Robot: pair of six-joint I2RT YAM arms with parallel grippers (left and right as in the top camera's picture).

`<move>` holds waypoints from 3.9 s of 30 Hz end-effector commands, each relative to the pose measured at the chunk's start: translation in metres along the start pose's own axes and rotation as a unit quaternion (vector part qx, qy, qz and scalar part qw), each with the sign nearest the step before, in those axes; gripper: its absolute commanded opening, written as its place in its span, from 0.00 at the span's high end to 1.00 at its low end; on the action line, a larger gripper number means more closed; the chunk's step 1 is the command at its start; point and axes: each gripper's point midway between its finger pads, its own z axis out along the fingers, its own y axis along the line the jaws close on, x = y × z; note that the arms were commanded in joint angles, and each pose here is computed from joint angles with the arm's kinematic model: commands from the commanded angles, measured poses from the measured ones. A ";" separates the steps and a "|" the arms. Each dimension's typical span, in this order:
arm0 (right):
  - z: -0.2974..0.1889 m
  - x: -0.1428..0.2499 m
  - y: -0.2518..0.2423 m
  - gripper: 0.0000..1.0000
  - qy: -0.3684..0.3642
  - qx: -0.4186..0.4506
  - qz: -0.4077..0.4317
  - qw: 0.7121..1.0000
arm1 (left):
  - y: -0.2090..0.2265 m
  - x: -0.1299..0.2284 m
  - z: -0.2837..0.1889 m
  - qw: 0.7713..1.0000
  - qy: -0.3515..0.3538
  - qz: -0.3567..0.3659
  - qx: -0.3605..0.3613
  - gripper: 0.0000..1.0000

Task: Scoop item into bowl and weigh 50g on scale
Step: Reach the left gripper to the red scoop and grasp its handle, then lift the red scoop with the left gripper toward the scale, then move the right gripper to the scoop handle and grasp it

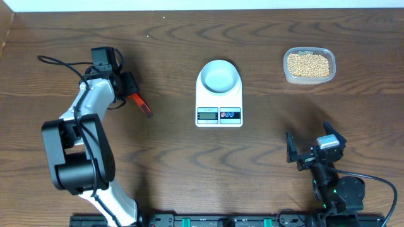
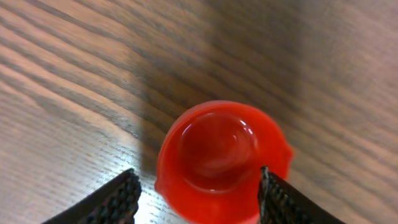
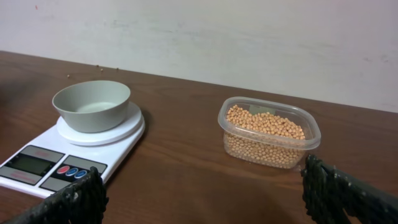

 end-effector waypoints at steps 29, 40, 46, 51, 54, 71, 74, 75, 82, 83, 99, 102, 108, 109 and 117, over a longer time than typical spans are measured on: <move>0.000 0.001 -0.001 0.01 -0.001 0.003 -0.007 1.000 | 0.004 0.012 0.030 1.000 0.024 -0.003 -0.011 0.93; 0.000 0.001 -0.001 0.01 -0.001 0.003 -0.007 1.000 | -0.058 -0.038 -0.097 0.982 -0.073 -0.073 0.158 0.93; 0.000 0.001 -0.001 0.01 -0.001 0.003 -0.007 1.000 | -0.095 -0.028 -0.156 0.968 -0.083 -0.091 0.219 0.93; 0.000 0.001 -0.001 0.01 -0.001 0.003 -0.007 1.000 | -0.128 0.004 -0.179 0.967 -0.052 -0.067 0.240 0.93; 0.000 0.001 -0.001 0.01 -0.001 0.003 -0.007 1.000 | -0.146 0.028 -0.183 0.968 -0.025 -0.044 0.245 0.93; -0.002 -0.017 0.021 0.01 -0.038 -0.062 0.006 0.997 | -0.271 0.132 -0.215 0.936 0.032 0.094 0.337 0.93; -0.011 -0.048 0.045 0.01 -0.106 -0.133 -0.017 0.985 | -0.285 0.136 -0.220 0.929 0.023 0.105 0.355 0.93; -0.014 -0.054 0.049 0.01 -0.117 -0.145 -0.020 0.982 | -0.287 0.135 -0.222 0.927 0.020 0.106 0.359 0.93; -0.036 -0.080 0.080 0.01 -0.173 -0.244 -0.020 0.954 | -0.305 0.105 -0.237 0.914 -0.053 0.092 0.391 0.93; -0.037 -0.083 0.080 0.01 -0.177 -0.246 -0.011 0.953 | -0.311 0.098 -0.244 0.908 -0.065 0.081 0.407 0.93; -0.036 -0.151 0.093 0.01 -0.137 -0.328 0.027 0.934 | -0.321 0.077 -0.259 0.894 -0.060 -0.049 0.441 0.93; -0.030 -0.164 0.102 0.01 -0.108 -0.379 0.032 0.918 | -0.321 0.076 -0.259 0.893 -0.052 -0.065 0.442 0.93; -0.014 -0.190 0.112 0.01 -0.047 -0.467 0.062 0.881 | -0.320 0.077 -0.258 0.879 0.006 -0.177 0.443 0.93; -0.010 -0.194 0.111 0.01 -0.039 -0.472 0.071 0.878 | -0.320 0.078 -0.257 0.876 0.016 -0.196 0.441 0.93; 0.041 -0.216 0.078 0.01 0.033 -0.513 0.156 0.843 | -0.306 0.076 -0.242 0.865 0.042 -0.304 0.398 0.93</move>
